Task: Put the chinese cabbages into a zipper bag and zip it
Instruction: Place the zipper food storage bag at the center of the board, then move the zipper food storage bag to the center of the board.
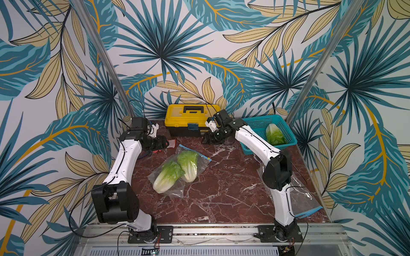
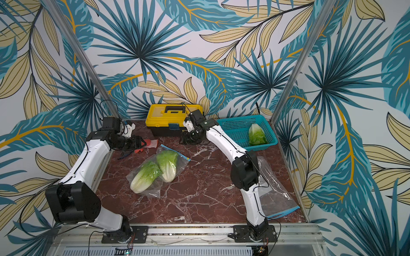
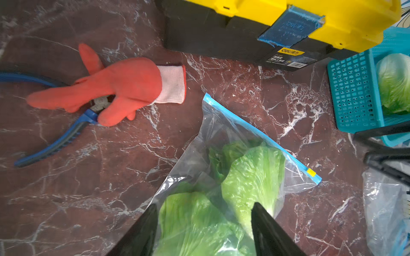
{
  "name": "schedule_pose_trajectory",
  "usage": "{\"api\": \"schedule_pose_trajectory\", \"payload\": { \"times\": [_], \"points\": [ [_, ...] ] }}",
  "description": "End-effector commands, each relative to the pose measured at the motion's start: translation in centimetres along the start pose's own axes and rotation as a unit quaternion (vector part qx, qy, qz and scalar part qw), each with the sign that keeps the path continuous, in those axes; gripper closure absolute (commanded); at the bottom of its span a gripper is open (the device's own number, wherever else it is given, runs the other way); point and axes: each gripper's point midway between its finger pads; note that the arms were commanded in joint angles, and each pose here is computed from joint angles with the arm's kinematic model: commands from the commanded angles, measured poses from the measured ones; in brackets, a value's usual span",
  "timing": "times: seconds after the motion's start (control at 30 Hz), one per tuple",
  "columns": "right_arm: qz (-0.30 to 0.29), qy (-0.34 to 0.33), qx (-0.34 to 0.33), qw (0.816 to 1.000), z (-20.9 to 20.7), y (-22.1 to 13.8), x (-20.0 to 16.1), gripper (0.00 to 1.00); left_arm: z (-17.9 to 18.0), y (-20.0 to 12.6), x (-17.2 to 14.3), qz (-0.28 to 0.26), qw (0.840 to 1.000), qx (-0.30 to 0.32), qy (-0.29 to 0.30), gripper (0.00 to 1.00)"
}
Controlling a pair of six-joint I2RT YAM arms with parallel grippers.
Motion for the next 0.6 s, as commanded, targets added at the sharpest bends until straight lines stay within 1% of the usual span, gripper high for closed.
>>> {"api": "schedule_pose_trajectory", "payload": {
  "times": [0.0,0.03,0.07,0.1,0.13,0.17,0.2,0.23,0.27,0.3,0.33,0.37,0.4,0.43,0.5,0.57],
  "points": [
    [-0.032,0.031,-0.095,0.994,-4.1,-8.0,-1.8,0.42,-0.5,-4.6,2.5,-0.078,0.996,0.042,0.02,0.03],
    [-0.039,0.056,-0.136,0.988,-6.6,-10.0,-3.4,0.42,-0.9,-5.3,2.5,-0.087,0.995,0.044,0.022,0.0],
    [-0.048,0.083,-0.176,0.98,-8.9,-12.0,-5.0,0.42,-0.9,-6.0,2.6,-0.099,0.994,0.05,0.016,0.0],
    [-0.05,0.101,-0.206,0.972,-10.7,-13.5,-6.8,0.42,-0.2,-6.5,2.8,-0.113,0.991,0.072,-0.009,0.01],
    [-0.061,0.118,-0.235,0.963,-12.3,-15.5,-8.5,0.41,1.0,-7.3,2.9,-0.13,0.984,0.106,-0.054,0.01],
    [-0.069,0.131,-0.263,0.953,-13.8,-17.2,-10.3,0.39,1.9,-7.8,2.8,-0.142,0.978,0.124,-0.09,0.01],
    [-0.075,0.141,-0.291,0.943,-15.1,-18.6,-11.8,0.35,1.9,-8.1,2.8,-0.147,0.977,0.115,-0.104,0.01],
    [-0.075,0.157,-0.327,0.929,-16.7,-20.1,-13.7,0.29,1.6,-8.1,2.8,-0.151,0.977,0.093,-0.117,0.01],
    [-0.068,0.177,-0.366,0.911,-18.4,-21.3,-15.7,0.24,0.9,-8.1,2.9,-0.151,0.979,0.062,-0.119,0.01],
    [-0.056,0.198,-0.396,0.895,-19.7,-22.2,-17.4,0.23,0.0,-8.2,3.0,-0.151,0.981,0.036,-0.115,0.01],
    [-0.039,0.218,-0.409,0.885,-20.7,-22.4,-19.1,0.22,-1.1,-8.2,3.1,-0.152,0.982,0.008,-0.113,0.02],
    [-0.026,0.233,-0.414,0.88,-21.3,-22.2,-20.4,0.21,-2.1,-8.1,3.2,-0.151,0.982,-0.016,-0.11,0.07],
    [-0.021,0.241,-0.416,0.877,-21.6,-21.7,-21.2,0.21,-2.9,-7.9,3.1,-0.15,0.983,-0.024,-0.106,0.1],
    [-0.022,0.25,-0.411,0.876,-21.9,-20.9,-21.5,0.21,-4.0,-7.7,3.0,-0.147,0.985,-0.023,-0.088,0.12],
    [-0.034,0.27,-0.403,0.874,-22.5,-19.3,-21.1,0.21,-6.1,-7.1,2.5,-0.145,0.988,-0.01,-0.046,0.12],
    [-0.046,0.294,-0.392,0.871,-23.0,-17.6,-19.8,0.21,-8.3,-6.4,1.8,-0.141,0.99,-0.018,-0.017,0.12]
  ]
}}
Point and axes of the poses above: each gripper's point midway between its finger pads, its own y axis out along the fingers, its own z axis along the line the jaws close on, x = y × z, and after that the axes turned 2 degrees about y, right-handed
